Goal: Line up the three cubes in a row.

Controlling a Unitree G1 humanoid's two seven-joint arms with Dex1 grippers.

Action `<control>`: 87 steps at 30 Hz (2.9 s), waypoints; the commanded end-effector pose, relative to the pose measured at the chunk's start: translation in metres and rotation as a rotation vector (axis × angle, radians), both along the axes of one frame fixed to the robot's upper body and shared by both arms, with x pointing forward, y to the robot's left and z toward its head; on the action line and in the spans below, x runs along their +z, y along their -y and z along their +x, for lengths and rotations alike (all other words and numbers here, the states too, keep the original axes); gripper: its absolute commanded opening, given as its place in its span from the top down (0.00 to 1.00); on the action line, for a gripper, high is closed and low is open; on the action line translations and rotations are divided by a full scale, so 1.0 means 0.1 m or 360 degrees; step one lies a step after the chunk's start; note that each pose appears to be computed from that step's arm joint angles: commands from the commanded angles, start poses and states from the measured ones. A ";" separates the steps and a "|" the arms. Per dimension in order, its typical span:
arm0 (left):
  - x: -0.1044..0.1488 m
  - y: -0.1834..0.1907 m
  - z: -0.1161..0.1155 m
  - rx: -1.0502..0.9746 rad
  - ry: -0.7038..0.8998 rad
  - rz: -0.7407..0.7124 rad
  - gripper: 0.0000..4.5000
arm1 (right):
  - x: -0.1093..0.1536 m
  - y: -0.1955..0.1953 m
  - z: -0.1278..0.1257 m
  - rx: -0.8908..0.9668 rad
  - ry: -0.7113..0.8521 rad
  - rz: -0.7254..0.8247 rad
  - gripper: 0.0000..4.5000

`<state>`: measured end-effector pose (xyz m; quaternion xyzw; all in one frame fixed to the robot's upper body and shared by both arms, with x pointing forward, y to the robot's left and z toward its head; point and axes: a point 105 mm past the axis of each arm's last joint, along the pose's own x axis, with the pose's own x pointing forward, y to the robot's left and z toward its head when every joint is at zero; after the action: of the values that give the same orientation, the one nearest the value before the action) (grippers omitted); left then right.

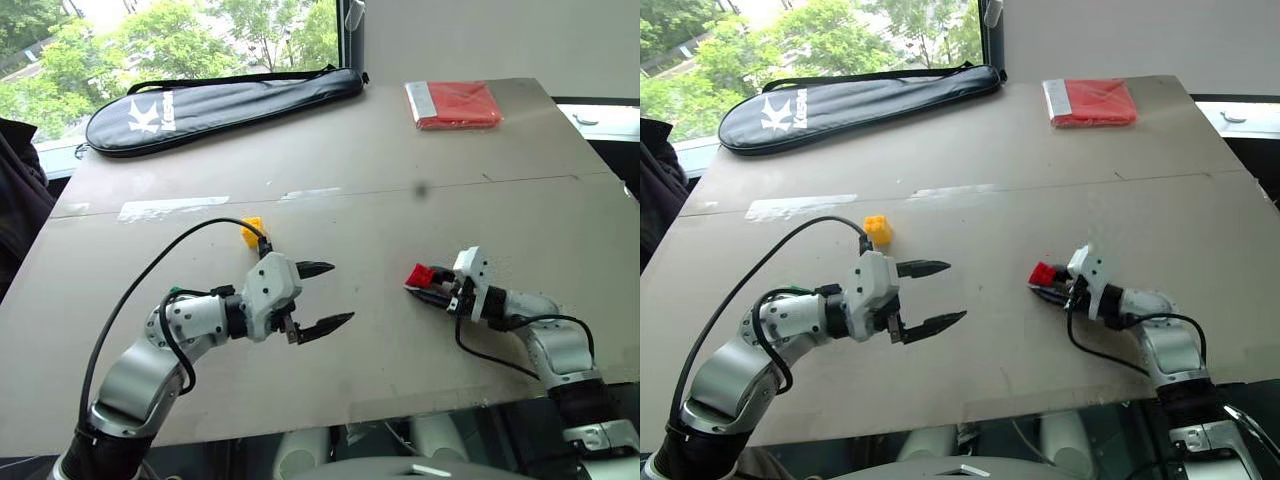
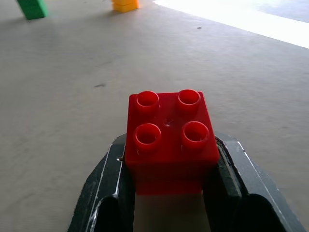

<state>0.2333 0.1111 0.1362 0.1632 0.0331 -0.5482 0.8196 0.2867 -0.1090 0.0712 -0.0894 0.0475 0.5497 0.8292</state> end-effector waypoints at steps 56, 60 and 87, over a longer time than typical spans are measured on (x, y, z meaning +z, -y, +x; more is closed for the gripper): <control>-0.28 -1.66 -0.46 0.1739 0.0424 -0.0268 0.05 | 0.93 0.52 -0.04 0.0442 0.0337 0.0310 0.02; -0.42 -1.66 -0.37 0.1560 0.0319 -0.0216 0.05 | 0.96 0.46 -0.08 0.0456 0.0353 0.0344 0.02; -0.62 -1.94 0.06 0.1604 0.0107 -0.0220 0.72 | 0.94 0.45 -0.27 0.0362 0.0385 0.0396 0.00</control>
<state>0.2364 0.3050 0.0701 0.0808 0.0468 -0.0698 0.9932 0.2621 -0.1494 0.1529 -0.0421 -0.1038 0.6386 0.7614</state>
